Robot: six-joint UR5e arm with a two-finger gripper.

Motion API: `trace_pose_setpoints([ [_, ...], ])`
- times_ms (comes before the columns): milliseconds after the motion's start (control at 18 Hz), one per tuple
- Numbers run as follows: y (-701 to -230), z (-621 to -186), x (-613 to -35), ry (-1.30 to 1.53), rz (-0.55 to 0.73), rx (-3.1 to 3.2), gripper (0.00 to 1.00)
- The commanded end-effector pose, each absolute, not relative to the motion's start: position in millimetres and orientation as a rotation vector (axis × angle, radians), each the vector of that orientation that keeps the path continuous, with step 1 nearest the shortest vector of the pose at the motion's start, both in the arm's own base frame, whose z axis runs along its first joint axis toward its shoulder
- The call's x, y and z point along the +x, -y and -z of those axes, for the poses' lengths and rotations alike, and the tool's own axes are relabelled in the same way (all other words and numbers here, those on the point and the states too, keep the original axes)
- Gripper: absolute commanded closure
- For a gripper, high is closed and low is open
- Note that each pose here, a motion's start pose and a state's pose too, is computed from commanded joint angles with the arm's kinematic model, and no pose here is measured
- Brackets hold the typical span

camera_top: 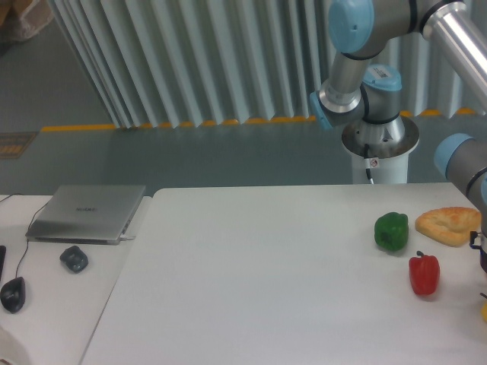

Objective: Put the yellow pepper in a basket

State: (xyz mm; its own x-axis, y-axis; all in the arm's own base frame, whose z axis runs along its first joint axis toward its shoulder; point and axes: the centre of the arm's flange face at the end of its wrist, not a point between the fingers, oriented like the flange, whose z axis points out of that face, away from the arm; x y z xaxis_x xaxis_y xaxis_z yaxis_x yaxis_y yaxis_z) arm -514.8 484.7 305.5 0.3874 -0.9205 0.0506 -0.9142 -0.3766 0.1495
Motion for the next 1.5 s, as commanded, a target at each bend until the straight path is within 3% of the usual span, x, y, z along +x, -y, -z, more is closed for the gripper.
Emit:
trace_pose_setpoints([
  [333,-506.0,-270.7,-518.0,1.782,-0.023,2.393,0.0],
  [611,-512.3,-291.5,-508.9,1.783,-0.028,2.413,0.0],
  [1333,-497.8,-284.3,-519.7,1.743,-0.042,2.435,0.0],
  [1389,-497.9,-283.2,-519.9,1.736,-0.043,2.44,0.01],
  [1444,-498.3,-282.2,-520.0,1.709,-0.041,2.461,0.12],
  [1500,-498.4,-281.1,-520.2,1.682,-0.041,2.479,0.15],
])
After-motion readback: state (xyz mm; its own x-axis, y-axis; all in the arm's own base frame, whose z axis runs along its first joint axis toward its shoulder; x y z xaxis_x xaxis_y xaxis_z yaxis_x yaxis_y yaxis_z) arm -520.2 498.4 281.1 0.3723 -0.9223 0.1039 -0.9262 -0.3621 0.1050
